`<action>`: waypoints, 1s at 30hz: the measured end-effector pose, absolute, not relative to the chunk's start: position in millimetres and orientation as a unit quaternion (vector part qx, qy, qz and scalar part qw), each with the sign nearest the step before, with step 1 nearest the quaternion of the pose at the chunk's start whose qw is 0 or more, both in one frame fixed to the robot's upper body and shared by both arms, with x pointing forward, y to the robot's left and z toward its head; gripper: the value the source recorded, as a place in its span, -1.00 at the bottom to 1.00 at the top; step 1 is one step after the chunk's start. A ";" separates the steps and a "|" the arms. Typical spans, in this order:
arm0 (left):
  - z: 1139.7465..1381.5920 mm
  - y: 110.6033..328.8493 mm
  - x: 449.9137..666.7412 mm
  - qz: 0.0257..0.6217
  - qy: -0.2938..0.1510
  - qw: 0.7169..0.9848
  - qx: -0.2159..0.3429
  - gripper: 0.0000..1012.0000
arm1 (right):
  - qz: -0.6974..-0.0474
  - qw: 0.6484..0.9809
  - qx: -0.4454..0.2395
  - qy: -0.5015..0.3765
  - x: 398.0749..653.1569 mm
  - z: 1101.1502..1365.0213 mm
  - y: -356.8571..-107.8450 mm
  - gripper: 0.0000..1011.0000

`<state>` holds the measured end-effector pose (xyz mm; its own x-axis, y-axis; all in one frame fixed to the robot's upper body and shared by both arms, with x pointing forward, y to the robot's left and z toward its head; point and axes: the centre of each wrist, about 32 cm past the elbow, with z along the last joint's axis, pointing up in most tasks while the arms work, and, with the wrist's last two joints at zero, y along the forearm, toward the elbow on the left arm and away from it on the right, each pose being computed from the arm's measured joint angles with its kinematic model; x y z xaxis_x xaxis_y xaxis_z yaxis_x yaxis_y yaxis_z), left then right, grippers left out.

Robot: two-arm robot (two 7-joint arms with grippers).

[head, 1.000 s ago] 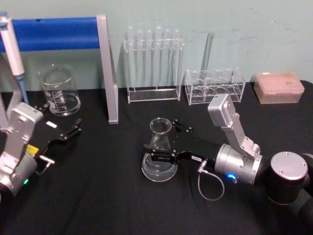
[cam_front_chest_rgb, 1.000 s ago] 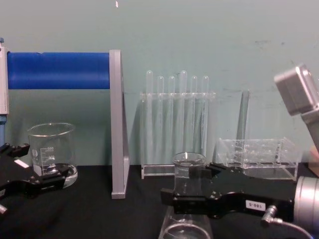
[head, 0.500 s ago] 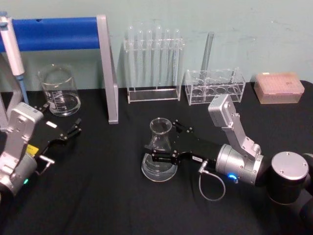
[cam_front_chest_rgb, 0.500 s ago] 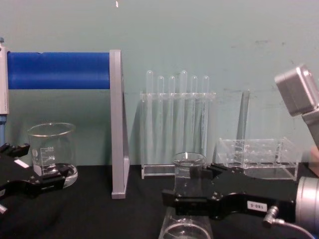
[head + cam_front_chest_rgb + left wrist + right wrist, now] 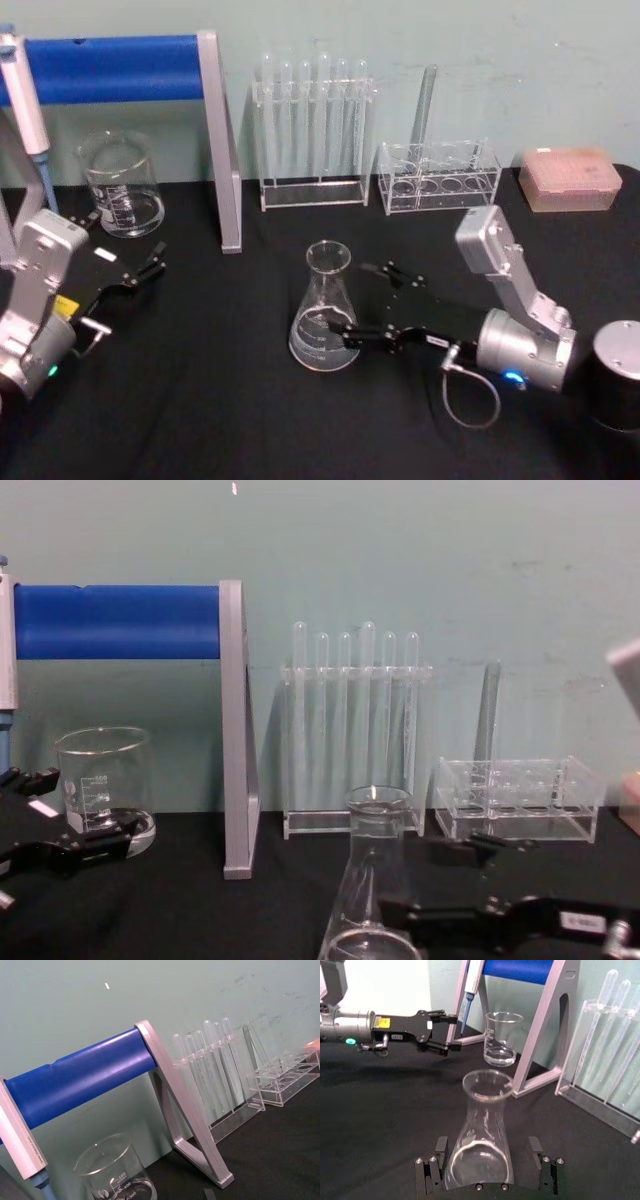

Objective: Grasp the erlenmeyer flask with one hand, shake it three times, then place it back.

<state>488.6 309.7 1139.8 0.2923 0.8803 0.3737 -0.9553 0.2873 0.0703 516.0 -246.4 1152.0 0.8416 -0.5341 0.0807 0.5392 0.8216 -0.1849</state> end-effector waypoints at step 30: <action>1139.8 309.6 488.6 0.580 -0.132 0.791 0.142 0.98 | -0.500 0.862 0.004 -0.086 525.5 1171.4 -259.1 0.98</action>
